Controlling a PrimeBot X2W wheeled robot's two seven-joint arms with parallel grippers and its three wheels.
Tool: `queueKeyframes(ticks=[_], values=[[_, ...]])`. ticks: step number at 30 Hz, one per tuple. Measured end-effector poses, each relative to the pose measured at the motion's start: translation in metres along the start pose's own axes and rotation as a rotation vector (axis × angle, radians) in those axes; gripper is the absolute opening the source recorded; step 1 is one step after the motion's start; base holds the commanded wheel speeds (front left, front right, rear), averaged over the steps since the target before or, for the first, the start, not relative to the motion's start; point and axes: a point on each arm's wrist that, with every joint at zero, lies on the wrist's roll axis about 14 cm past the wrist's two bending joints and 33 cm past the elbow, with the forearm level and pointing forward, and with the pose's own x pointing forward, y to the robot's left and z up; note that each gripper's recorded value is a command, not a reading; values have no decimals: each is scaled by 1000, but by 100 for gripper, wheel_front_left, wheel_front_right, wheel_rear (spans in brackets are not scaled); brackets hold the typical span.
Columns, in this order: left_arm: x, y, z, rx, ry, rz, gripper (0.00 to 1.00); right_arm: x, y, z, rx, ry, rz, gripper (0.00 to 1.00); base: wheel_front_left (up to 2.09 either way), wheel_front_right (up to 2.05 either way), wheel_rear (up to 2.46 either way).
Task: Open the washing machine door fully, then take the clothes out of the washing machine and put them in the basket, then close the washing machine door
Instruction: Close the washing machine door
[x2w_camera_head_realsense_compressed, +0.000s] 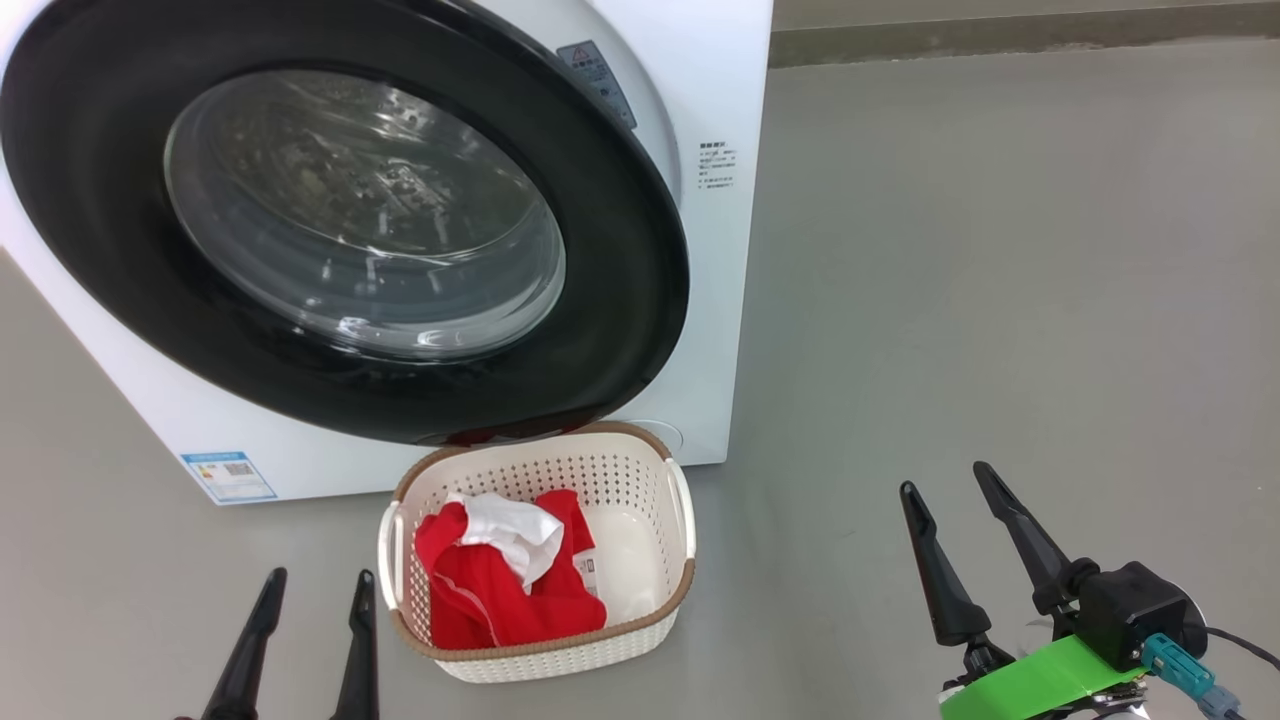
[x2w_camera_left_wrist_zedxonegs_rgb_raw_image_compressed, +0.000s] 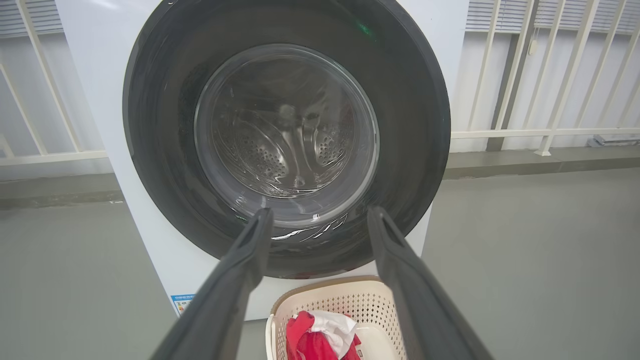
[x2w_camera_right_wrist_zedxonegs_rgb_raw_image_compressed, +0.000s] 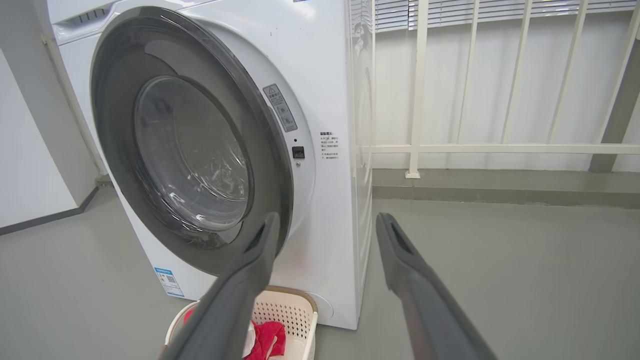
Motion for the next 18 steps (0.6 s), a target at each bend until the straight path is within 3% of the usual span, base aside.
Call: queueKeyframes(ticks=[8,9,10,12,18], values=[[-2,3,0,5,2,11,100,2,4,-7,-1,21,14,99,0,0,0],[-3,4,0,5,2,13,100,2,6,-10,1,32,20,73,0,0,0],[-3,5,0,5,3,15,100,2,9,-14,0,42,28,53,0,0,0],[-4,6,-1,6,4,19,100,3,14,-20,-5,60,46,0,0,0,0],[-6,7,-1,3,6,21,100,30,34,-17,-15,49,117,0,0,0,0]])
